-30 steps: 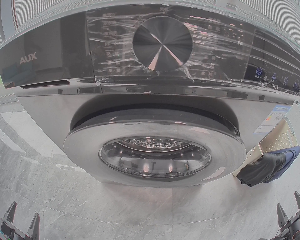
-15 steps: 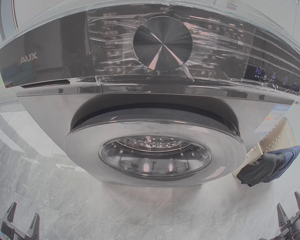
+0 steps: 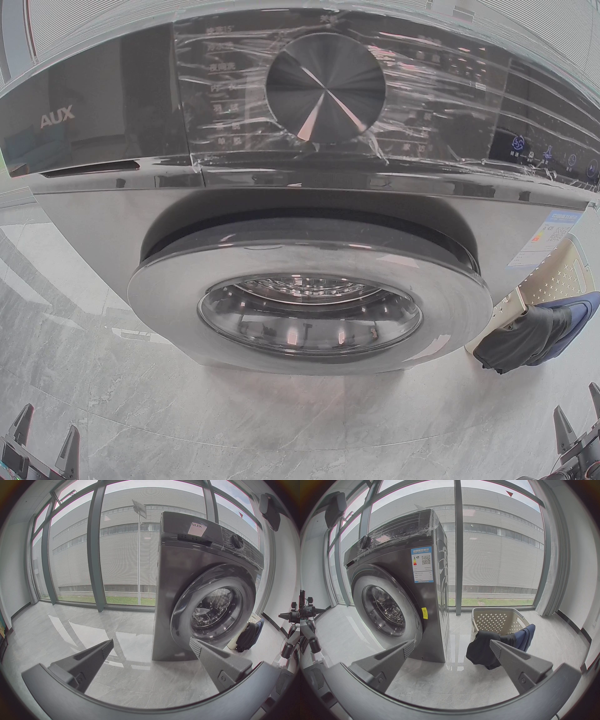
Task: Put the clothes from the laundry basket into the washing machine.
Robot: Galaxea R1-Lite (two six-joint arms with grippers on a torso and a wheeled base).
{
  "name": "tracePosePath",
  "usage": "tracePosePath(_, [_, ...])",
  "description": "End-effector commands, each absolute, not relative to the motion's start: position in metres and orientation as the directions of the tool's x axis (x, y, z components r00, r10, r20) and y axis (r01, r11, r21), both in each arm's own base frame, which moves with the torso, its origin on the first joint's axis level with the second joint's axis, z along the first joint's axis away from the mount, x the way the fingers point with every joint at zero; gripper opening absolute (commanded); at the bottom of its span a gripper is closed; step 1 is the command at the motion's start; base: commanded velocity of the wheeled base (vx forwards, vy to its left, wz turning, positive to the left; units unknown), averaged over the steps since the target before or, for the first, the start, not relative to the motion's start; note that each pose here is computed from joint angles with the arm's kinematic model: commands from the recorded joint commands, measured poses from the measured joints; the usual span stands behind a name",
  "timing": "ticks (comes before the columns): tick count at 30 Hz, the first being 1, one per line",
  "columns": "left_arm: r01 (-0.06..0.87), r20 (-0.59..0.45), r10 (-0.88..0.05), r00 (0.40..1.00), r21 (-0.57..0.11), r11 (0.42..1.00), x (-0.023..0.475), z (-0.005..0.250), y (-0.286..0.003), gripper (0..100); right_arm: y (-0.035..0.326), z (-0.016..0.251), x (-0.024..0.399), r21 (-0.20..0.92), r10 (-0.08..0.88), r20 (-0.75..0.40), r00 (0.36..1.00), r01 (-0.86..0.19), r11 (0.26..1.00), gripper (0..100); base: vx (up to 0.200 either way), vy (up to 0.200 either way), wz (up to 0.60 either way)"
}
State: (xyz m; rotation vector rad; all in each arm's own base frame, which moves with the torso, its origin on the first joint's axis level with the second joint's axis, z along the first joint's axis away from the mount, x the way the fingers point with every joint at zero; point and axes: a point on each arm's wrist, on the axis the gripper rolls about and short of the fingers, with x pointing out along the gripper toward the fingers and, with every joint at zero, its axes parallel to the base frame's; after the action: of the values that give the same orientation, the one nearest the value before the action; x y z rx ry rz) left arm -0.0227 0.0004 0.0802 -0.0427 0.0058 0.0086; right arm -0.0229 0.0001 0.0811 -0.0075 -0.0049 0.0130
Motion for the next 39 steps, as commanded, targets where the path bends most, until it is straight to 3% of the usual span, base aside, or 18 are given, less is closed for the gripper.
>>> tracePosePath(1, [-0.009, -0.006, 0.009, 1.0, -0.043, 0.999, -0.023, 0.076, 0.0, 100, 0.0, 0.076, -0.023, 0.002, 0.015, 0.002, 1.0, -0.015, 1.0, 100, 0.0, 0.0, 0.0])
tracePosePath(4, [-0.009, -0.006, 0.009, 1.0, -0.043, 0.999, -0.023, 0.076, 0.0, 100, 0.0, 0.078, -0.023, 0.003, 0.023, 0.02, 1.0, -0.023, 1.0, 100, 0.0, 0.0, 0.0])
tracePosePath(6, [-0.009, -0.006, 0.009, 1.0, -0.043, 0.999, -0.023, 0.076, 0.0, 100, 0.0, 0.112, -0.032, 0.021, 0.032, 0.169, 0.985, -0.036, 0.999, 100, 0.0, 0.0, 0.0])
tracePosePath(7, [-0.009, -0.006, 0.009, 1.0, -0.043, 0.999, -0.023, 0.076, 0.0, 100, 0.0, 0.129, -0.031, 0.032, 0.037, 0.178, 0.983, -0.043, 0.999, 100, 0.0, 0.0, 0.0])
tracePosePath(9, [-0.009, -0.005, 0.009, 1.0, -0.043, 0.999, -0.023, 0.076, 0.0, 100, 0.0, 0.134, -0.022, 0.032, 0.072, 0.098, 0.993, -0.075, 0.997, 100, 0.0, 0.0, 0.0])
tracePosePath(11, [-0.009, -0.006, 0.009, 1.0, -0.043, 0.999, -0.023, 0.076, 0.0, 100, 0.002, 0.123, -0.011, 0.044, 0.181, -0.034, 0.983, -0.18, 0.983, 100, 0.0, 0.0, 0.0])
tracePosePath(14, [-0.009, -0.006, 0.009, 1.0, -0.043, 0.999, -0.023, 0.076, 0.0, 100, 0.005, 0.11, 0.009, 0.073, 0.287, -0.226, 0.931, -0.278, 0.958, 100, 0.0, 0.0, 0.0])
tracePosePath(16, [-0.009, -0.005, 0.009, 1.0, -0.043, 0.999, -0.023, 0.076, 0.0, 100, 0.007, 0.111, 0.018, 0.072, 0.329, -0.293, 0.898, -0.323, 0.944, 100, 0.0, 0.0, 0.0])
tracePosePath(19, [-0.009, -0.005, 0.009, 1.0, -0.043, 0.999, -0.023, 0.076, 0.0, 100, 0.013, 0.12, 0.039, 0.087, 0.414, -0.333, 0.847, -0.41, 0.908, 100, 0.0, 0.0, 0.0])
tracePosePath(26, [-0.009, -0.006, 0.009, 1.0, -0.043, 0.999, -0.023, 0.076, 0.0, 100, 0.035, 0.141, 0.08, 0.18, 0.53, -0.313, 0.788, -0.498, 0.848, 100, 0.0, 0.0, 0.0])
tracePosePath(31, [-0.009, -0.006, 0.009, 1.0, -0.043, 0.999, -0.023, 0.076, 0.0, 100, 0.048, 0.144, 0.1, 0.197, 0.495, -0.337, 0.801, -0.454, 0.869, 100, 0.0, 0.0, 0.0])
tracePosePath(35, [-0.009, -0.006, 0.009, 1.0, -0.043, 0.999, -0.023, 0.076, 0.0, 100, 0.058, 0.159, 0.111, 0.224, 0.493, -0.284, 0.823, -0.443, 0.868, 100, 0.0, 0.0, 0.0])
tracePosePath(39, [-0.009, -0.006, 0.009, 1.0, -0.043, 0.999, -0.023, 0.076, 0.0, 100, 0.069, 0.159, 0.118, 0.249, 0.511, -0.299, 0.806, -0.451, 0.857, 100, 0.0, 0.0, 0.0])
